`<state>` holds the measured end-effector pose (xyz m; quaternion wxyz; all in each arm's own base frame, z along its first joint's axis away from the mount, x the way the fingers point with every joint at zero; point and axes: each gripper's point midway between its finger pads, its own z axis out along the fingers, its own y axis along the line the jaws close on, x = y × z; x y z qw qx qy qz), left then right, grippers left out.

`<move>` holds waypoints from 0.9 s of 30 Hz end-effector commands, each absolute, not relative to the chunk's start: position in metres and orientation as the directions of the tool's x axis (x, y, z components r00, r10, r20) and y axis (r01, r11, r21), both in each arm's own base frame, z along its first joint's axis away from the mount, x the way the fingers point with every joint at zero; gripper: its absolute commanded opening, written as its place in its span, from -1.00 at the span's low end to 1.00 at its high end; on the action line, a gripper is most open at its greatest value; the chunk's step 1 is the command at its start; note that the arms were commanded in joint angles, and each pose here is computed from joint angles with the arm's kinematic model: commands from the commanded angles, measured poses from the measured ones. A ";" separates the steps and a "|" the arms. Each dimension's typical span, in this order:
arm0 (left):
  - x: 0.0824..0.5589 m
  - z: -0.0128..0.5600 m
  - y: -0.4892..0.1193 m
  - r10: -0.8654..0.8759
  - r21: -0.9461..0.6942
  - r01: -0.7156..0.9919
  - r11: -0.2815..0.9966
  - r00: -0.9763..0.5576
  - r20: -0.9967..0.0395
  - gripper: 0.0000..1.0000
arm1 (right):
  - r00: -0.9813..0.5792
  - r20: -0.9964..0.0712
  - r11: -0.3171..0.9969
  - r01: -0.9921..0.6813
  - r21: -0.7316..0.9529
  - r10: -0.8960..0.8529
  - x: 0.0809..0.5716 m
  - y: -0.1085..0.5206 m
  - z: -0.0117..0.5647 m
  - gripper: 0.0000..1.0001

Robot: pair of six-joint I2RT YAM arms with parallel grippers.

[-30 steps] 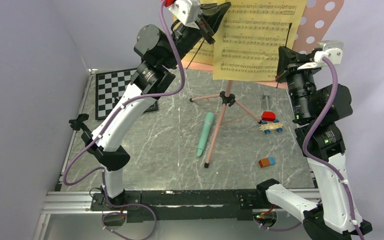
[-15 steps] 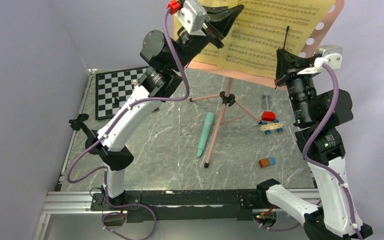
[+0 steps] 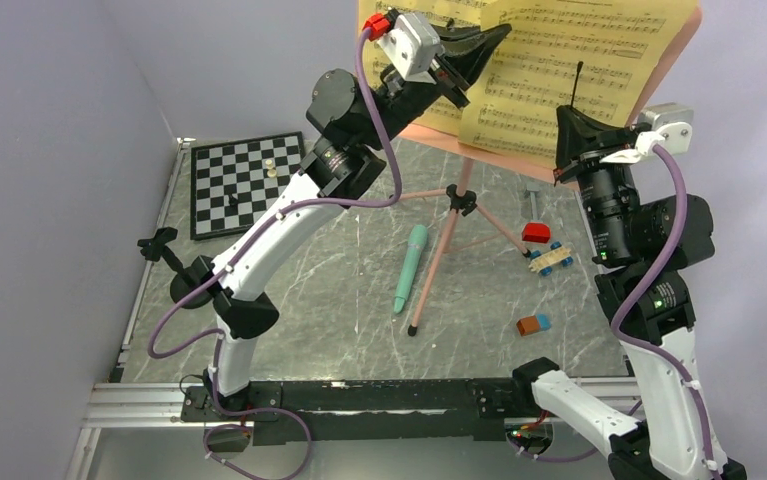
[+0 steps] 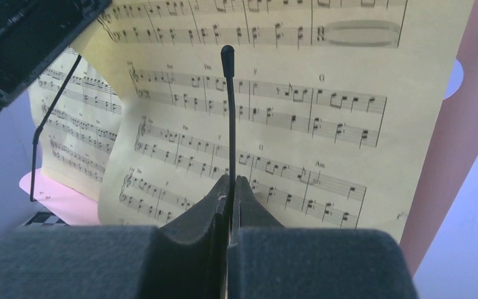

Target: Set up the instrument practice props

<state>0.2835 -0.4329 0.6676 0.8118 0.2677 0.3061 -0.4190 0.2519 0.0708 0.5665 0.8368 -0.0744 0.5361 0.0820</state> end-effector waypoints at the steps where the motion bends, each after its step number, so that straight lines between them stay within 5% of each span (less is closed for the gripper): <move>1: 0.259 0.708 -0.407 -0.601 0.181 0.835 0.519 0.508 -0.617 -1.00 | 0.395 -0.916 0.955 -0.292 -0.052 0.071 0.249 0.085 0.559 -0.99; 27: 0.246 0.701 -0.427 -0.659 0.164 0.883 0.441 0.442 -0.608 -1.00 | 0.375 -0.922 0.945 -0.324 -0.038 0.091 0.251 0.092 0.549 -1.00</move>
